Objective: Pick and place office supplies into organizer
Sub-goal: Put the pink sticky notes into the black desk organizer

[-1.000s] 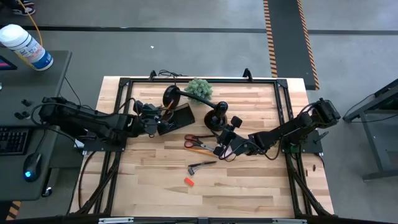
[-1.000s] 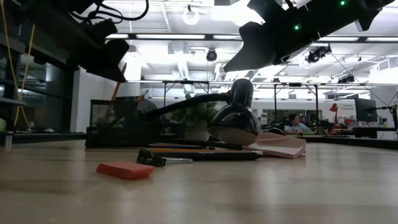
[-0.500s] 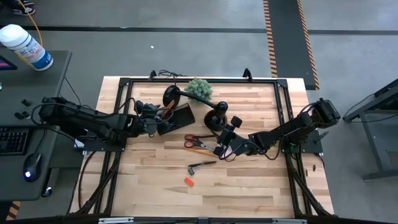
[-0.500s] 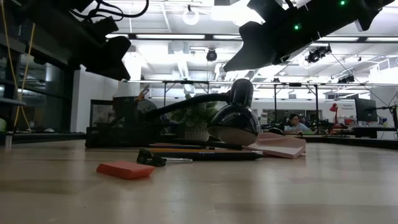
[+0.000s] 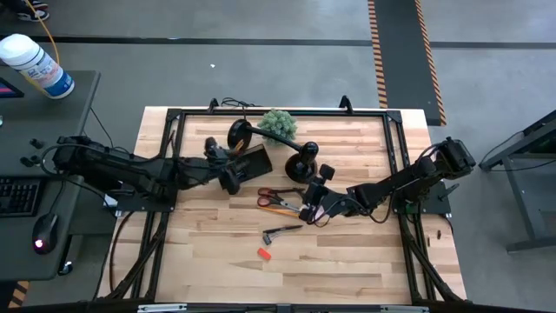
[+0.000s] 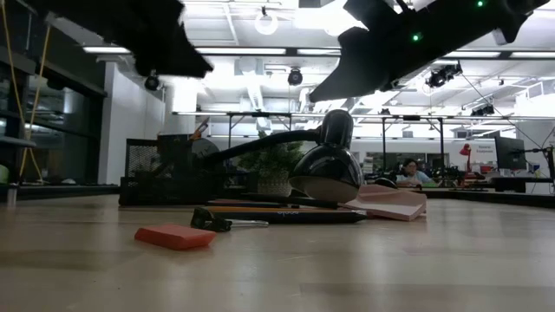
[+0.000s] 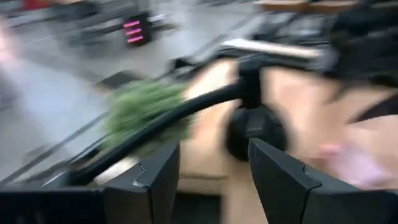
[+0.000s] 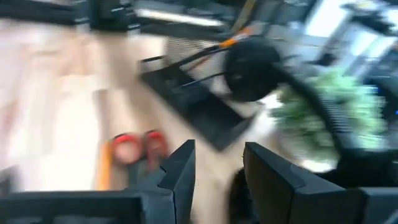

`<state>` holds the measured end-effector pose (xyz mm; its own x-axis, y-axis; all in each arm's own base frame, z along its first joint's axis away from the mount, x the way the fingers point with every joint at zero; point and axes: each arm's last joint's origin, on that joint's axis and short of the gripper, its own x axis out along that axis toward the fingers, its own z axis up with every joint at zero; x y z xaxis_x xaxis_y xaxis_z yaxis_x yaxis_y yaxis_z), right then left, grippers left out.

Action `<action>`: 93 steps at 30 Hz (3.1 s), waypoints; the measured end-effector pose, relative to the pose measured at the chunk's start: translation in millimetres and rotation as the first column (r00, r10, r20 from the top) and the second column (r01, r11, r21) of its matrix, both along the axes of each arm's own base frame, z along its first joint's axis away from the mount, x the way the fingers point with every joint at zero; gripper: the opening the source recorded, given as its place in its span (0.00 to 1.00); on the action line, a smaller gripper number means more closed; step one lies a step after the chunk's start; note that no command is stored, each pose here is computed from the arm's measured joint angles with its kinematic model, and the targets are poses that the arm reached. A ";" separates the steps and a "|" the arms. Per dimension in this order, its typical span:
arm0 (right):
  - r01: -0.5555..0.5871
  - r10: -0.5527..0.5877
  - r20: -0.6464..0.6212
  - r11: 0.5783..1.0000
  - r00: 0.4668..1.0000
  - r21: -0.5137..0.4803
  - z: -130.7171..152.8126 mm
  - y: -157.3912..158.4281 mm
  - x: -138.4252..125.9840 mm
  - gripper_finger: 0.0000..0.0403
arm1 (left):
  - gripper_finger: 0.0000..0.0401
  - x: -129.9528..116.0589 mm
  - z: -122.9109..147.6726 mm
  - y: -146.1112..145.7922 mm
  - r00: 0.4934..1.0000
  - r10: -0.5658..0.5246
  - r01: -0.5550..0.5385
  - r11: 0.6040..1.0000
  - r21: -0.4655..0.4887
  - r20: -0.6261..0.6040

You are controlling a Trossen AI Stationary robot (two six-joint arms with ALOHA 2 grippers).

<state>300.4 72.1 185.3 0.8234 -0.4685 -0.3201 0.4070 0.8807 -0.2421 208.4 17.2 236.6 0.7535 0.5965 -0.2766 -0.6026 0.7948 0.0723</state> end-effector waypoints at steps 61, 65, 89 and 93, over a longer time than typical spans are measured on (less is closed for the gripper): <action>0.159 0.106 -0.457 0.848 0.883 0.505 -60.7 -31.3 -39.9 0.04 | 0.45 56.3 -55.9 -11.3 0.911 -0.410 0.402 0.908 -0.121 -0.048; 0.138 0.123 -0.457 0.858 0.881 0.495 -58.9 -30.5 -38.4 0.03 | 0.45 56.3 -55.9 -11.3 0.911 -0.409 0.402 0.908 -0.121 -0.048; -0.055 0.181 -0.593 0.973 0.785 0.224 36.8 -24.1 4.1 0.00 | 0.45 53.8 -62.2 -13.2 0.879 -0.466 0.445 0.878 -0.176 -0.099; -0.171 0.224 -0.552 0.974 0.803 0.147 56.4 -31.8 17.9 0.00 | 0.45 51.9 -66.2 -15.3 0.842 -0.525 0.492 0.841 -0.227 -0.121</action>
